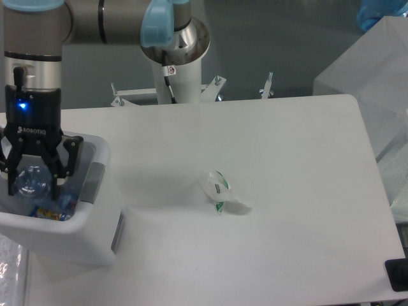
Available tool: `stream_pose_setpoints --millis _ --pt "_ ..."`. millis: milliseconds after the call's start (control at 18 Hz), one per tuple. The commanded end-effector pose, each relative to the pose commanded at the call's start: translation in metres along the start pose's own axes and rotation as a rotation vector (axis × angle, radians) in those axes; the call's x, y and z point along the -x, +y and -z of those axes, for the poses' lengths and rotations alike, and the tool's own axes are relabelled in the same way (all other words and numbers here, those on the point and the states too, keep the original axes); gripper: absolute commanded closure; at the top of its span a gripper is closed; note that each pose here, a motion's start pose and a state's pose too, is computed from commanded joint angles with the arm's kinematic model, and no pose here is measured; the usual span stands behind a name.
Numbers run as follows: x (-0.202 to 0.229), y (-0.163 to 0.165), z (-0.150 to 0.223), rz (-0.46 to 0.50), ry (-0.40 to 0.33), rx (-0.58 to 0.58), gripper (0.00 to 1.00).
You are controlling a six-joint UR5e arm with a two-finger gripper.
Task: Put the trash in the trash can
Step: 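Lower the bottle into the bin and open the gripper, then move the open gripper over the crumpled white-and-green paper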
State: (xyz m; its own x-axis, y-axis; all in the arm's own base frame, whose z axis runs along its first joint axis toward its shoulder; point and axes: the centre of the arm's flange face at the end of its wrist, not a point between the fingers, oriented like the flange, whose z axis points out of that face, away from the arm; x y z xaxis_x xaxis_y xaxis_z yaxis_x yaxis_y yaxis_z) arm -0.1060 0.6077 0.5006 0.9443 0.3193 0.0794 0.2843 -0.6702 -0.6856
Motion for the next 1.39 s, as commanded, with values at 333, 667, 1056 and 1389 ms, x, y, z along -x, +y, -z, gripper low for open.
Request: stream_pose_setpoints --millis 333,667,1056,1389 --pt "0.007 -0.011 0.014 0.073 -0.023 -0.033 0.0" --pt "0.139 0.005 0.017 0.239 -0.184 -0.007 0.0" --pt "0.244 0.044 -0.017 0.338 -0.271 0.09 0.0" --pt "0.281 0.082 -0.055 0.372 -0.285 0.241 0.0"
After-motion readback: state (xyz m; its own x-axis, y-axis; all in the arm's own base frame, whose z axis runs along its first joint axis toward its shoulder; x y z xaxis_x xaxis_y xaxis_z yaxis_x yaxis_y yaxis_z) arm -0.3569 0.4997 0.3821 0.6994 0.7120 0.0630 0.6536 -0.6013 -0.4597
